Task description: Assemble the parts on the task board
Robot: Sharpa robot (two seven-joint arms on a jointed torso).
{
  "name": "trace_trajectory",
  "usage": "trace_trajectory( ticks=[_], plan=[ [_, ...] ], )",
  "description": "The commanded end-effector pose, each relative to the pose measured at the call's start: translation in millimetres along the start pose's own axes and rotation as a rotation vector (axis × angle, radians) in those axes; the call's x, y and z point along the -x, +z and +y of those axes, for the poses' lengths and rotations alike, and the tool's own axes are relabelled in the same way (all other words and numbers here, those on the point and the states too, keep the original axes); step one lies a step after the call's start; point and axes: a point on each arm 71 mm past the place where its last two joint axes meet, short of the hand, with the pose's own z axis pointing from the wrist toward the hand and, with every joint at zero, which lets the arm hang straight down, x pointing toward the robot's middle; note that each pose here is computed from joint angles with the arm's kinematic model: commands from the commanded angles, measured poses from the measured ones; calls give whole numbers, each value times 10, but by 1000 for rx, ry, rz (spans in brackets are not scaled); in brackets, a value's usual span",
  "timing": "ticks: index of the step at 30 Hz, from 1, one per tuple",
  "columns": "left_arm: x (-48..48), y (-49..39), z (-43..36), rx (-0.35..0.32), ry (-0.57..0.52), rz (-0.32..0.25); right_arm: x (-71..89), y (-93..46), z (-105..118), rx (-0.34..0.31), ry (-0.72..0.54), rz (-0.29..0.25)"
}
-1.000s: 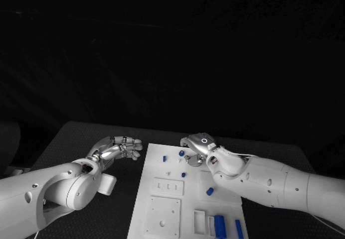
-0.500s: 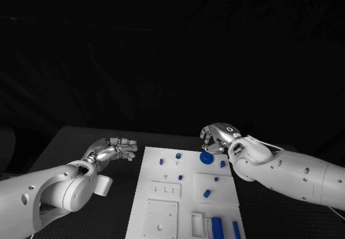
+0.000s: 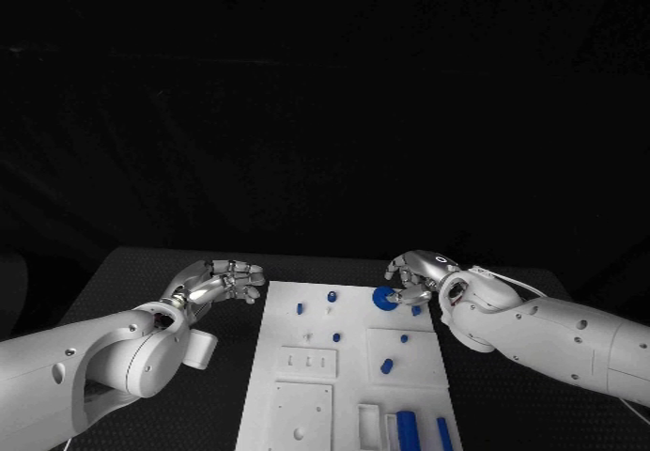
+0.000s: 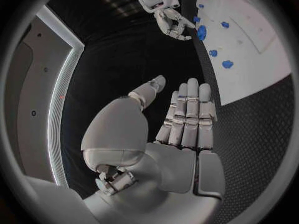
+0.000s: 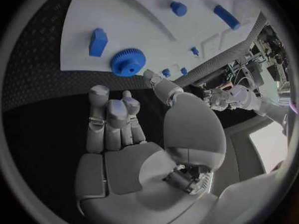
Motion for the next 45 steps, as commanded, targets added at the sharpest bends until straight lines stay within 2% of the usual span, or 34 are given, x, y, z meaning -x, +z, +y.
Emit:
trace_trajectory(
  ticks=[1,9,16,34,45],
  plan=[
    [-33,15,-15,-18,3,26,-85,9,13,21,16,42],
    [-55,28,-3,-17,5,33,-105,21,-44,11,0,41],
    [-52,33,3,-15,6,32,-209,39,-49,8,2,48],
    [-53,24,9,-11,9,36,-251,68,-40,7,8,66],
    [-57,22,10,-8,11,37,-284,78,1,16,-65,79]
  ],
)
